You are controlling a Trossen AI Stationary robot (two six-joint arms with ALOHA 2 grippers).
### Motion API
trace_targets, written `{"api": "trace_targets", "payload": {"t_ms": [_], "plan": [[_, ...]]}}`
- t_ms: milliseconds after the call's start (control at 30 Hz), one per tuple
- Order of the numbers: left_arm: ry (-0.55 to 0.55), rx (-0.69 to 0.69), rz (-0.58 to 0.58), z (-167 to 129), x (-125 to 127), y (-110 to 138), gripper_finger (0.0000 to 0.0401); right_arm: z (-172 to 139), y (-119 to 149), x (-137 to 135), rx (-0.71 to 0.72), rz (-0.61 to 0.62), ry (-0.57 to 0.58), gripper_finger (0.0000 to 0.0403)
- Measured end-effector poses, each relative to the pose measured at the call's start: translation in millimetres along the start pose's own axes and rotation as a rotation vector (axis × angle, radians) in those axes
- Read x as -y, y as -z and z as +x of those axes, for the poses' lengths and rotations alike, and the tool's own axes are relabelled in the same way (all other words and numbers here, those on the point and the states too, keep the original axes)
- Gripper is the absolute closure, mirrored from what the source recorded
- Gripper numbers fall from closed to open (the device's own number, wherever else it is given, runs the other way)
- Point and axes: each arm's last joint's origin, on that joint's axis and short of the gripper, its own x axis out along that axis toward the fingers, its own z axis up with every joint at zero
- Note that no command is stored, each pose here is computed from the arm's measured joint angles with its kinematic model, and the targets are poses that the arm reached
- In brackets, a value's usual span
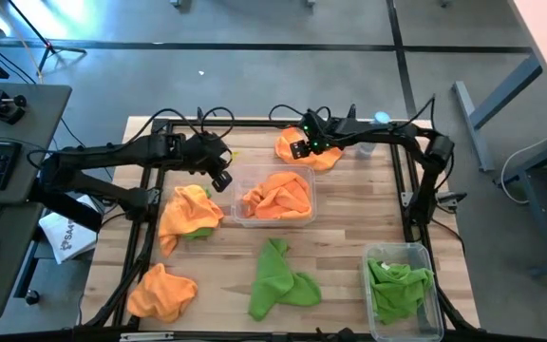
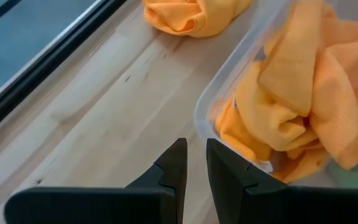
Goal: Sort microfiber towel by color & place in baskets
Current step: Put the yellow microfiber cloth into the top transparent bin
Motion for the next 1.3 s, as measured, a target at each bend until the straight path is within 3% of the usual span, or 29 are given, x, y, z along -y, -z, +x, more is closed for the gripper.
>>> {"api": "trace_targets", "payload": {"t_ms": [233,567,767,1000,1300], "plan": [[0.027,-0.016,0.019,2,-2,0,0.0353,11,2,2,-0.021,0.017,0.019,0.0208],[0.071,0.011,0.116,-4,-2,-1,0.0353,11,-1,0,0.011,-0.042,-0.002,0.0392],[0.154,0.154,0.144,-13,-7,11,0.0353,-16,-8,-1,0.085,-0.041,-0.011,0.0399],[0.298,0.301,0.143,-20,-21,53,0.0353,-82,-17,1,0.254,-0.071,-0.039,0.0401],[0.321,0.407,0.158,-27,-35,84,0.0353,-168,-14,11,0.452,-0.120,-0.157,0.0402]]}}
